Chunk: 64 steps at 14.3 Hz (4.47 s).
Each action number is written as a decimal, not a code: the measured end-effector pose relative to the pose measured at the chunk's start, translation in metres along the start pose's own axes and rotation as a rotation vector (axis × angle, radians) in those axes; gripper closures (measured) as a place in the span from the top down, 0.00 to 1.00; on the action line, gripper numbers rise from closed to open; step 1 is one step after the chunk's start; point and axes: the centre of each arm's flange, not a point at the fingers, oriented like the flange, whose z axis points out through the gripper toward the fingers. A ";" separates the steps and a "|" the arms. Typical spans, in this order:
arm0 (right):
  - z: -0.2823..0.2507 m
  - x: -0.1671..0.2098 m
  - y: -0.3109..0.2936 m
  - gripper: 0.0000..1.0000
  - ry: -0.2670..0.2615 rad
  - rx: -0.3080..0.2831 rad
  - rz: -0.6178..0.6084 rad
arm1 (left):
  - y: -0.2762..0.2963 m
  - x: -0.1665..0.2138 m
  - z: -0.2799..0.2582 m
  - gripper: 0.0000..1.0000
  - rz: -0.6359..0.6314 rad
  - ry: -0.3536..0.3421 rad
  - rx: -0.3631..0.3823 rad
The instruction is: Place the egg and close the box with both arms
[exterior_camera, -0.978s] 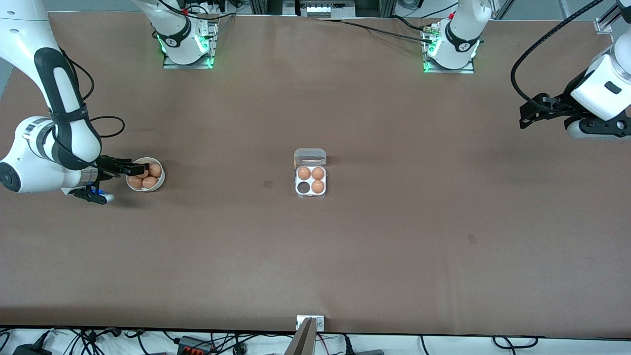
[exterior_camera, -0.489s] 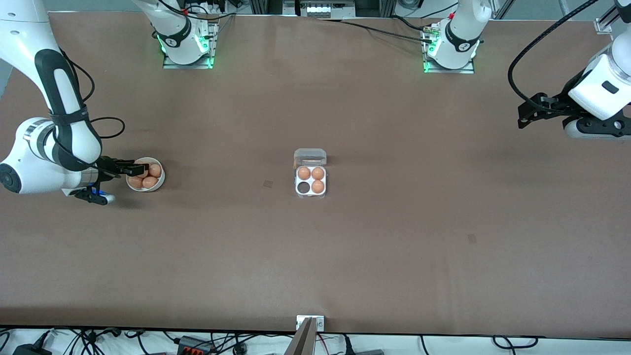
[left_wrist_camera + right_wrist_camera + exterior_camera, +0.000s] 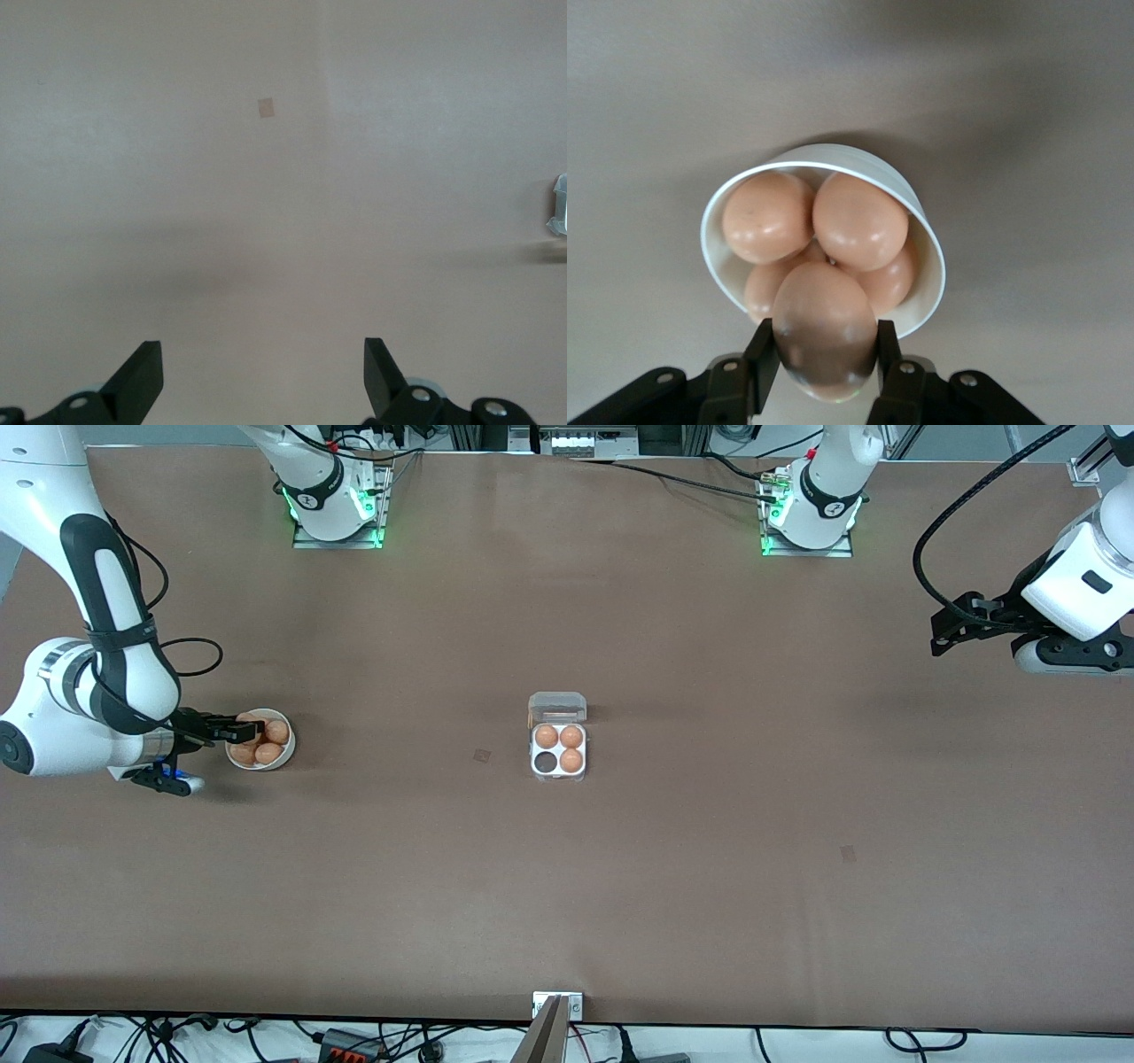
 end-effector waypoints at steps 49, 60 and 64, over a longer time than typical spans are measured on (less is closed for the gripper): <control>0.120 -0.093 -0.532 1.00 0.220 -0.115 -0.294 | 0.001 0.000 0.000 1.00 0.002 0.001 0.000; -0.187 -0.129 -0.386 1.00 0.384 -0.201 -0.171 | -0.002 0.001 0.007 1.00 -0.012 -0.030 -0.048; -0.239 -0.111 -0.305 1.00 0.398 -0.183 -0.152 | -0.001 0.004 0.023 1.00 -0.010 -0.083 -0.046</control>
